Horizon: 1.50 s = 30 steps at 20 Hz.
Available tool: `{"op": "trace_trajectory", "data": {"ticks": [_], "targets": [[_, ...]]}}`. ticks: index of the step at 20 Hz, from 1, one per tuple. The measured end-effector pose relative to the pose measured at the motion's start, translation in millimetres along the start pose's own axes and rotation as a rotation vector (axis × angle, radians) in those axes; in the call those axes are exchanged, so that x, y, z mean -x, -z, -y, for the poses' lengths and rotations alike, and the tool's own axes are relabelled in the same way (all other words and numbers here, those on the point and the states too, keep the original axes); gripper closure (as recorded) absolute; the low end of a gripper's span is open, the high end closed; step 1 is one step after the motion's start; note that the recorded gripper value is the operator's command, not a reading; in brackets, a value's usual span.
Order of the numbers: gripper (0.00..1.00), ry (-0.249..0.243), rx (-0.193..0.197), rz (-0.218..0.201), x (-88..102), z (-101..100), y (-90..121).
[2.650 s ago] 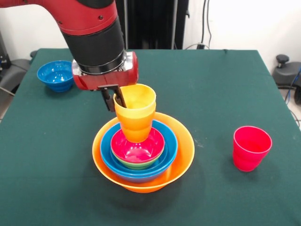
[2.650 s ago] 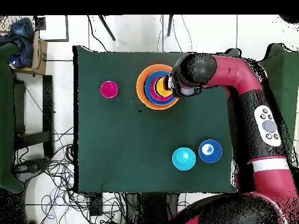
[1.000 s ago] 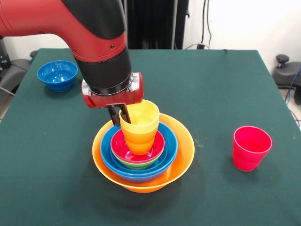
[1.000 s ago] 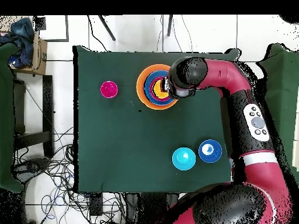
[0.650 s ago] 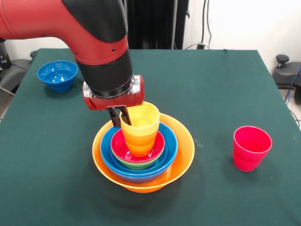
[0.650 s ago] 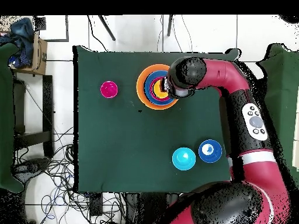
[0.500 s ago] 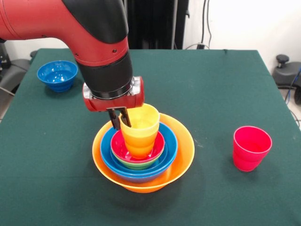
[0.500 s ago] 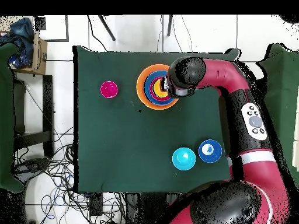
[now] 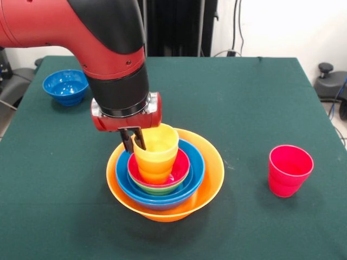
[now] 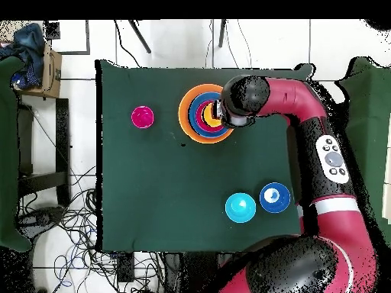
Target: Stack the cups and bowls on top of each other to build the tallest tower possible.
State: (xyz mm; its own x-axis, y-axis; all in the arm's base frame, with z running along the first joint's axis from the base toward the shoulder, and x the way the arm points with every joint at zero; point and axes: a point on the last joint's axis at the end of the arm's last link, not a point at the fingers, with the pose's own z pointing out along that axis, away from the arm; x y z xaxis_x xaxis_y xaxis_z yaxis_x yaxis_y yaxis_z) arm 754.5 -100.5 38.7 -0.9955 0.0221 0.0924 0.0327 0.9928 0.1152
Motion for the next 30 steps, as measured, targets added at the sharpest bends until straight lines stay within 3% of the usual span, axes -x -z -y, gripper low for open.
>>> {"op": "trace_trajectory", "data": {"ticks": [6,7,30], "targets": [[1.00,-0.001,-0.009,0.010,-0.3,3.0,-4.2],[0.00,0.001,-0.011,0.018,0.7,1.8,-4.6],[0.00,0.000,-0.017,0.028,1.6,3.7,-4.8]]}}
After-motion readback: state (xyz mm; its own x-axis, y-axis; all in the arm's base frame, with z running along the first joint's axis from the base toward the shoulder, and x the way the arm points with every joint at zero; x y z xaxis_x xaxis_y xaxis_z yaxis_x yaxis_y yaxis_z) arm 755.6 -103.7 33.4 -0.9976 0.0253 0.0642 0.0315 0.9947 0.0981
